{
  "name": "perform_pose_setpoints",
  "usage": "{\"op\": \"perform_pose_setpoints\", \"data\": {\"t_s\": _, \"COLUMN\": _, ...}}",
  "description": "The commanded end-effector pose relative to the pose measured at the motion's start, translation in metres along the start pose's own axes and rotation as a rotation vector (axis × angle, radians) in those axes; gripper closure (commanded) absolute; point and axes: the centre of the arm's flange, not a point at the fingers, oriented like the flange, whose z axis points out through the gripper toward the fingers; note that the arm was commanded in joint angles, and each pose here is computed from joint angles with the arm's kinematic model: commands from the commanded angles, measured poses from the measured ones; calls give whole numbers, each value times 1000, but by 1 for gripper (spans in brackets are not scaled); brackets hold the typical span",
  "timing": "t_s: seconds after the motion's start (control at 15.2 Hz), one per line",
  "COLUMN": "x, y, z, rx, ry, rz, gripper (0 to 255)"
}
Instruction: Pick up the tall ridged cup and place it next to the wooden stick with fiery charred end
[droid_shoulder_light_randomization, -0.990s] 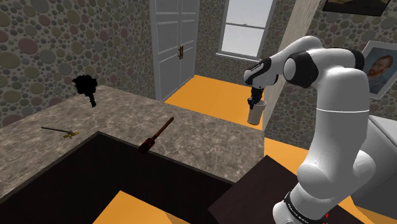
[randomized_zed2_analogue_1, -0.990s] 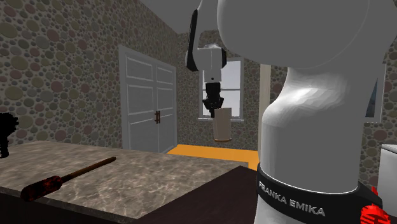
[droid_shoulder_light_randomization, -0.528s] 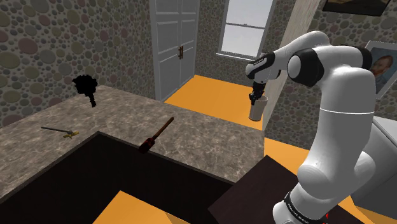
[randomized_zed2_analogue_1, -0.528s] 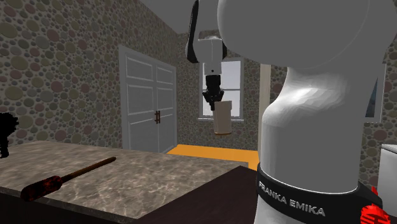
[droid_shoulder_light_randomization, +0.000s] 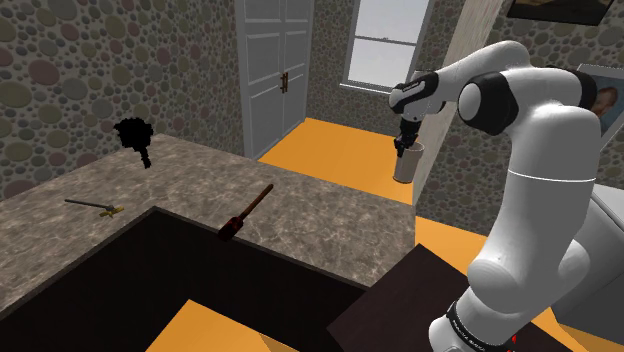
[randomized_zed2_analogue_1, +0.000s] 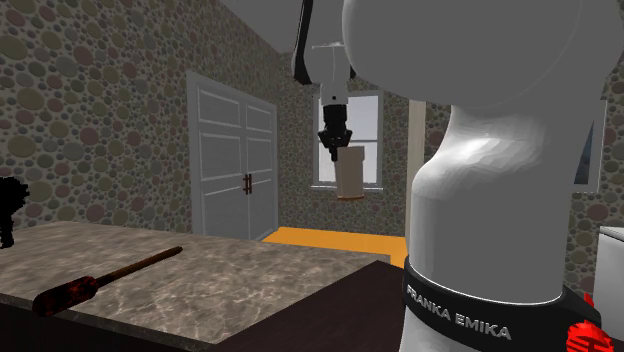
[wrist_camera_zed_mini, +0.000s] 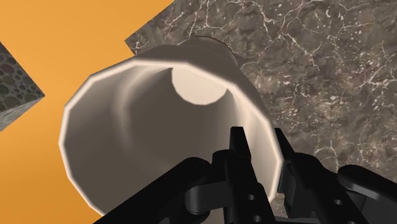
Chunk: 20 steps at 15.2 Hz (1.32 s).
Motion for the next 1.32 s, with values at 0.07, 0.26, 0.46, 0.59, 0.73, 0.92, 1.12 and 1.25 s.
{"op": "perform_pose_setpoints", "data": {"t_s": 0.07, "x": 16, "y": -21, "z": -5, "rx": 0, "ry": 0, "rz": 0, "gripper": 255}}
{"op": "perform_pose_setpoints", "data": {"t_s": 0.26, "x": 38, "y": -53, "z": -8, "rx": 0, "ry": 0, "rz": 0, "gripper": 255}}
{"op": "perform_pose_setpoints", "data": {"t_s": 0.46, "x": 61, "y": -86, "z": -10, "rx": 0, "ry": 0, "rz": 0, "gripper": 255}}
{"op": "perform_pose_setpoints", "data": {"t_s": 0.59, "x": 77, "y": -107, "z": -12, "rx": 0, "ry": 0, "rz": 0, "gripper": 255}}
{"op": "perform_pose_setpoints", "data": {"t_s": 0.73, "x": 92, "y": -129, "z": -14, "rx": 0, "ry": 0, "rz": 0, "gripper": 255}}
{"op": "perform_pose_setpoints", "data": {"t_s": 0.92, "x": 115, "y": -161, "z": -16, "rx": 0, "ry": 0, "rz": 0, "gripper": 255}}
{"op": "perform_pose_setpoints", "data": {"t_s": 1.12, "x": 138, "y": -193, "z": -18, "rx": 0, "ry": 0, "rz": 0, "gripper": 255}}
{"op": "perform_pose_setpoints", "data": {"t_s": 1.25, "x": 153, "y": -215, "z": -20, "rx": 0, "ry": 0, "rz": 0, "gripper": 255}}
